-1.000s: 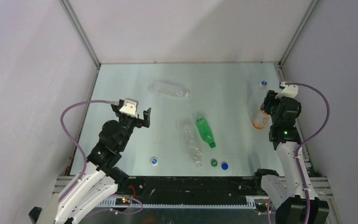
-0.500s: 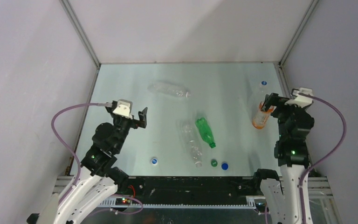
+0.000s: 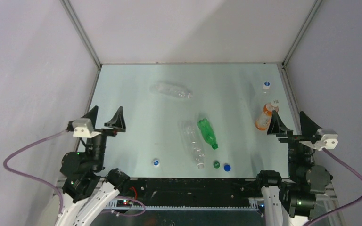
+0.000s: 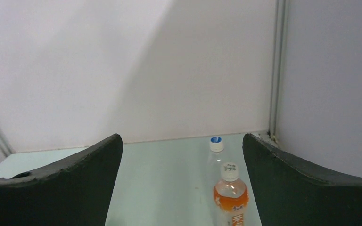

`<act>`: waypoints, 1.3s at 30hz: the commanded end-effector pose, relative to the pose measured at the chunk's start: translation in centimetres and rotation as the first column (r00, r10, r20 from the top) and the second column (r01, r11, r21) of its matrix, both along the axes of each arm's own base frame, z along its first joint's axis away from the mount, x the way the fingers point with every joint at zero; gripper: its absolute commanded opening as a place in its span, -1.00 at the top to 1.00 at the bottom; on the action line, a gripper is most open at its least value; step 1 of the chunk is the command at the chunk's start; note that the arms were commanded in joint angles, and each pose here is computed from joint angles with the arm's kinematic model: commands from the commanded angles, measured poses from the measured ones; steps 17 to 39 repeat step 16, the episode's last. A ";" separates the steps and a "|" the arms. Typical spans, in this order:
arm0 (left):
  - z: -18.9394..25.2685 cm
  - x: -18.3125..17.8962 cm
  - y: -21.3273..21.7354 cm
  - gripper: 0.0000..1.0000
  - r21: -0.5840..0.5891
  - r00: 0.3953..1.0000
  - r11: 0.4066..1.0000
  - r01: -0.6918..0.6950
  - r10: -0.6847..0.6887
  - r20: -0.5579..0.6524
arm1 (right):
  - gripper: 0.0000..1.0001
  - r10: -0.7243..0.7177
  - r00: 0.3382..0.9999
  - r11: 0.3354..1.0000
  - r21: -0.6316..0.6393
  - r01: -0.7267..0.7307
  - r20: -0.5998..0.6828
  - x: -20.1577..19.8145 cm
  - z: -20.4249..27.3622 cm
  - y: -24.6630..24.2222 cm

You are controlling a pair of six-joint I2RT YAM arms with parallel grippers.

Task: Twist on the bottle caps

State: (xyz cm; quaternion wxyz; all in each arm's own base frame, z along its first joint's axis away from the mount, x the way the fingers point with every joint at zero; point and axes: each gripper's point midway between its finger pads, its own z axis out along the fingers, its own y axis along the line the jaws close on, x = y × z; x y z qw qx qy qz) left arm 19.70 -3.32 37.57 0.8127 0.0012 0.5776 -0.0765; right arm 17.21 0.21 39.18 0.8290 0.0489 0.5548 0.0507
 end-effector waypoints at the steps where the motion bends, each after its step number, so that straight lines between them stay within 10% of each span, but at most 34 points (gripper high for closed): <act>1: 1.0 -2.1 2.8 -1.00 -0.065 0.995 0.995 -0.074 0.078 0.055 | -0.99 0.065 0.998 0.997 0.041 -0.066 0.011 -2.0 -0.4 1.3; 39: -0.1 -6.1 6.8 -0.99 -0.117 0.987 0.982 -0.146 0.153 0.053 | -0.99 0.066 0.998 0.997 -0.036 -0.065 0.023 -4.6 0.1 1.3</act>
